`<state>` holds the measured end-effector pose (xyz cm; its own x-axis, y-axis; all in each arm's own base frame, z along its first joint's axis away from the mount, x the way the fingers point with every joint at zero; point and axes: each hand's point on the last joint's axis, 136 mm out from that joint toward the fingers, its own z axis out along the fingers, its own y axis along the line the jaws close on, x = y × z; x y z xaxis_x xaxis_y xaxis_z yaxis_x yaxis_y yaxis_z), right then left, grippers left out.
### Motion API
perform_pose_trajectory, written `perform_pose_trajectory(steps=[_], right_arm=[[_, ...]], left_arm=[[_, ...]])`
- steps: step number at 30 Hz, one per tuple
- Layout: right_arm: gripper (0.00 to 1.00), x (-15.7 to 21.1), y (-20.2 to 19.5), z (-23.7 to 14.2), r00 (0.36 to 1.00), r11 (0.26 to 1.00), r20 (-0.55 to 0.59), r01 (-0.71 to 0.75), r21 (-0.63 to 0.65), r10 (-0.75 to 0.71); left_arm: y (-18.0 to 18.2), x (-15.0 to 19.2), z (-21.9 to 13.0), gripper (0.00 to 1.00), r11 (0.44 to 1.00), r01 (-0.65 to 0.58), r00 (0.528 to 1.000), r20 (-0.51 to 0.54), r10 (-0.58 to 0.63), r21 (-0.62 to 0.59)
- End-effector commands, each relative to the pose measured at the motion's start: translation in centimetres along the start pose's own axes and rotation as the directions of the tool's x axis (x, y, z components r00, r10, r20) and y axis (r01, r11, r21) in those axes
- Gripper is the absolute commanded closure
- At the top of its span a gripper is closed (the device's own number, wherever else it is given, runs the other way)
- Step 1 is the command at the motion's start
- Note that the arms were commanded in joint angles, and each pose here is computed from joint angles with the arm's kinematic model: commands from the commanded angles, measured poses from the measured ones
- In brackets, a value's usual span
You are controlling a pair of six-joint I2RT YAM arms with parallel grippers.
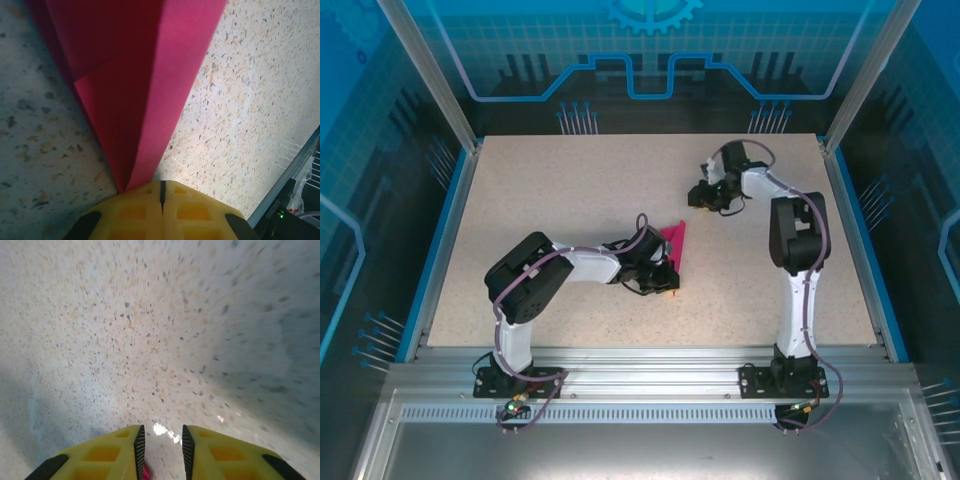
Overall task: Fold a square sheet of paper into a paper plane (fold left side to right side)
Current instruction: Fold the wing for the fifth time at the center of the table.
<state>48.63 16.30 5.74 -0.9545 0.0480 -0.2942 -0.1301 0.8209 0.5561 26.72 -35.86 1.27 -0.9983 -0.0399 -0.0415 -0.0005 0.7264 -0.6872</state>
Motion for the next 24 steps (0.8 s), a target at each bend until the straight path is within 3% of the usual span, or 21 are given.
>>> perform_pose_trajectory(steps=[1, 8, 14, 24], right_arm=[[0.69, 0.2, 2.7, -3.6, 0.997, 0.998, 0.058, 0.055, -0.029, -0.053], [0.75, 6.9, 6.0, -3.1, 1.000, 0.986, 0.009, 0.020, -0.163, -0.019], [0.76, 11.4, 7.3, -0.2, 0.997, 0.985, -0.072, 0.003, -0.171, -0.016], [0.77, 12.1, 4.8, 4.1, 0.990, 0.997, -0.142, -0.012, -0.073, 0.002]], left_arm=[[5.2, 3.8, 1.2, 0.93, 0.982, 0.082, 0.988, -0.113, -0.102, -0.170], [5.2, 3.8, 1.0, 0.93, 0.982, 0.078, 0.989, -0.108, -0.098, -0.172], [5.2, 3.8, 1.0, 0.93, 0.981, 0.078, 0.989, -0.107, -0.098, -0.175], [5.3, 4.1, 0.6, 0.93, 0.981, 0.080, 0.989, -0.111, -0.101, -0.177]])
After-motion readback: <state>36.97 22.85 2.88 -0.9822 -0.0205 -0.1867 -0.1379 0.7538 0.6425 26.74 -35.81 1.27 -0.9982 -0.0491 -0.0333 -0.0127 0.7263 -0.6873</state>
